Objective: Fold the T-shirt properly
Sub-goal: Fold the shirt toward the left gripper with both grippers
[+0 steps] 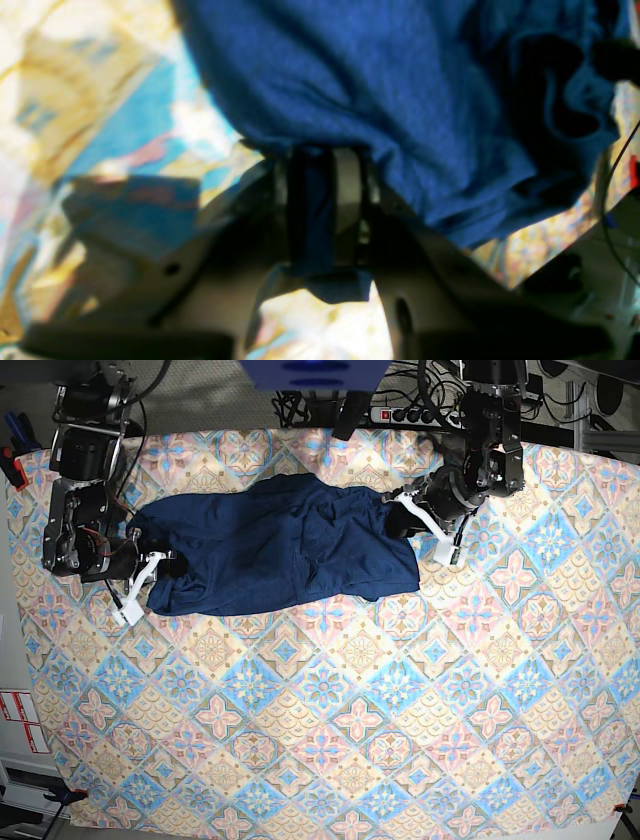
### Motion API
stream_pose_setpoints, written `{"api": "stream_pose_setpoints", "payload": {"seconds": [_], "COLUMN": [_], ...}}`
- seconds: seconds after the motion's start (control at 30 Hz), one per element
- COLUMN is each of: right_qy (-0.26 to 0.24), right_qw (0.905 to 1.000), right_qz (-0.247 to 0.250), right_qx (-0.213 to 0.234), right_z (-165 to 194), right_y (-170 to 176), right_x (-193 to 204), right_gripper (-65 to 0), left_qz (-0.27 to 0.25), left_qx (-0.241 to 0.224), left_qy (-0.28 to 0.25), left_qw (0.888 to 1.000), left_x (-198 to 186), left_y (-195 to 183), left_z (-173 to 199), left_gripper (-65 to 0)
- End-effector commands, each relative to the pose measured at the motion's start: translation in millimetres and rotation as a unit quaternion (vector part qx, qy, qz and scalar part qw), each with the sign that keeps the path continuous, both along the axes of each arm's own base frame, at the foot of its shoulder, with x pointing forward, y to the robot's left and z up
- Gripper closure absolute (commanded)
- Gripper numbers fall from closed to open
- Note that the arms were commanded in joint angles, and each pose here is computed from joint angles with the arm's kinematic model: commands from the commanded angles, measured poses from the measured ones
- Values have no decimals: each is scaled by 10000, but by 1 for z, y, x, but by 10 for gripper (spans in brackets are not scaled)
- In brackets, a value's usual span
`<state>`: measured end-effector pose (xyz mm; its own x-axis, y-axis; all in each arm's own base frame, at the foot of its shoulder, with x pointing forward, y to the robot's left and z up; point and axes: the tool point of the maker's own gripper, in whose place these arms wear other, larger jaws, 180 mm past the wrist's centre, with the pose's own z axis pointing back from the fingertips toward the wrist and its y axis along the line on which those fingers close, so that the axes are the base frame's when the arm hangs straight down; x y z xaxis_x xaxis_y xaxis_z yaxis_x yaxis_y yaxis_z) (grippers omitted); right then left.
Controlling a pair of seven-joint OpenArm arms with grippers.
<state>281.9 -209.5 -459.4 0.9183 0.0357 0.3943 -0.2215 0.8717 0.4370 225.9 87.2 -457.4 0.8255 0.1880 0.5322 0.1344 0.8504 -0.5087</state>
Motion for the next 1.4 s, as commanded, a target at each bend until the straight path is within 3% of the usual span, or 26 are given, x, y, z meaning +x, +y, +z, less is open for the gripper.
{"api": "stream_pose_setpoints", "payload": {"seconds": [0.0, 0.13, 0.27, 0.7, 1.07, 1.13, 1.3, 1.37], "right_qy": [-233, -129, 78, 96, 76, 92, -58, -95], "right_qw": [9997, 9996, 9997, 9996, 9961, 9957, 9959, 9959], "right_qz": [-12, 39, 48, 204, 840, 886, 873, 871], "right_qx": [-117, -244, -205, 194, 247, 237, 226, 208], "right_z": [12, 7, -6, -9, -7, -8, 1, 3], "right_y": [-10, -13, -9, 37, 71, 73, 72, 71], "right_x": [13, 6, -13, -13, -15, -16, -2, 2], "right_gripper": [-206, -304, -299, -299, -294, -266, -61, -25], "left_qz": [-9, -9, -11, -7, 0, 0, 6, 8], "left_qx": [-85, -85, -78, -69, -67, -67, -75, -82], "left_qy": [-143, -143, -142, -150, -146, -146, -153, -153], "left_qw": [9999, 9999, 9999, 9999, 9999, 9999, 9999, 9998], "left_x": [4, 4, 4, 5, 5, 5, 5, 5], "left_y": [-2, -2, -1, 0, 0, 0, -1, -1], "left_z": [7, 7, 7, 8, 7, 7, 8, 8], "left_gripper": [-108, -108, -108, -108, -108, -108, -108, -108]}}
